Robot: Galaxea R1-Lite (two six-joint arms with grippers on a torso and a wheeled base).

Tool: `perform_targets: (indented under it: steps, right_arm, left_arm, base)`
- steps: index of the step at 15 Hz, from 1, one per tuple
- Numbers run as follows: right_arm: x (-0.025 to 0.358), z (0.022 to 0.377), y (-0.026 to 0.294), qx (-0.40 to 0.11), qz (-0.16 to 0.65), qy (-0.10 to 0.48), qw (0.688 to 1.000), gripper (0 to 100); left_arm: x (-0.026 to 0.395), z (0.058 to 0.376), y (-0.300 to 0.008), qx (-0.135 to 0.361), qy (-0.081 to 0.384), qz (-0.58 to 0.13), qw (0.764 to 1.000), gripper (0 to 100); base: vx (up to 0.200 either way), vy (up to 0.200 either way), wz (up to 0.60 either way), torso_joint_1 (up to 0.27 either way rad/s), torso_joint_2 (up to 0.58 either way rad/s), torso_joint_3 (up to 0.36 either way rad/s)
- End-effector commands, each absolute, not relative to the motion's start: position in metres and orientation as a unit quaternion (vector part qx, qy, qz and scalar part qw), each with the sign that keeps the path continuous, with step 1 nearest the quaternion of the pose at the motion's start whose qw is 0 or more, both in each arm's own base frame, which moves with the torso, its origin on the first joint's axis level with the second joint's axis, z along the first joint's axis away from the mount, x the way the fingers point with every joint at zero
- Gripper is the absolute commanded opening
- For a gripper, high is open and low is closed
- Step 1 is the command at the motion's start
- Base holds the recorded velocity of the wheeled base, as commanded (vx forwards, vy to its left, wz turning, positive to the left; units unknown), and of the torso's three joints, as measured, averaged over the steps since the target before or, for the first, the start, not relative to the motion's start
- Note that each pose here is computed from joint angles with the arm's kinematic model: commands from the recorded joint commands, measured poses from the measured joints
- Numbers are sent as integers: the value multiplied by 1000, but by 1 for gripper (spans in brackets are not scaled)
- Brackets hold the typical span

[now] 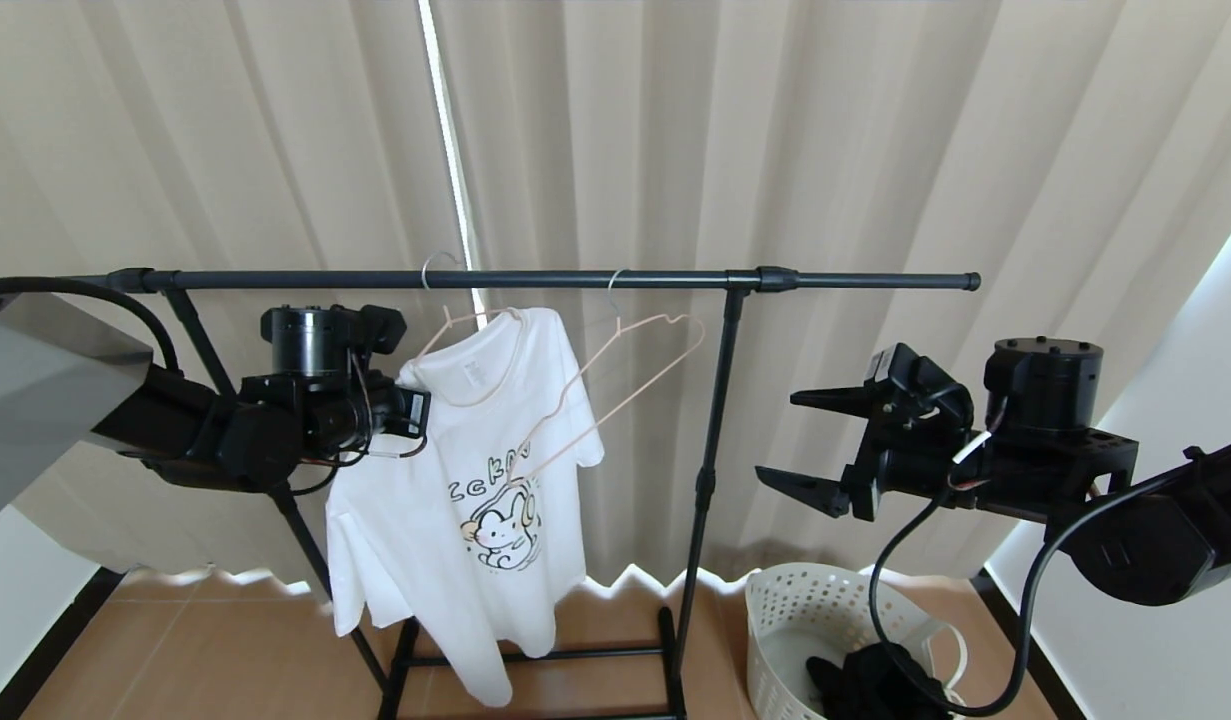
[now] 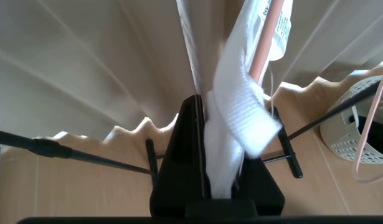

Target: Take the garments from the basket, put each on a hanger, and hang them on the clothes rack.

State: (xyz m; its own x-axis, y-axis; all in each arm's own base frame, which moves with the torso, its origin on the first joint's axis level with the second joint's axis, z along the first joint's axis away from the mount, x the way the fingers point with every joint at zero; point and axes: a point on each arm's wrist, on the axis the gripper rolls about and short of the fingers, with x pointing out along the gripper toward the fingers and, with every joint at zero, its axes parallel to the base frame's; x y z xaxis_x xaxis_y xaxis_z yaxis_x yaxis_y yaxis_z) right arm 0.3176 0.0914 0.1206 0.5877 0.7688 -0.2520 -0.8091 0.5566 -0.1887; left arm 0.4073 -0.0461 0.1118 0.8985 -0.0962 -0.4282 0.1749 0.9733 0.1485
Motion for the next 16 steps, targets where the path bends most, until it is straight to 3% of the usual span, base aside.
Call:
perform_targets:
  steps: [1,16]
  right_arm:
    - [318,119,92,-143,449,73,879,100]
    - [320,115,92,-142,449,77,879,100]
  left_arm:
    - [415,110,-48,92,210,-70,971,0]
    - [427,97,-59,77,216,-78,970,0]
  base:
    - [0,0,0,0,0,0]
    - [0,0,0,0,0,0]
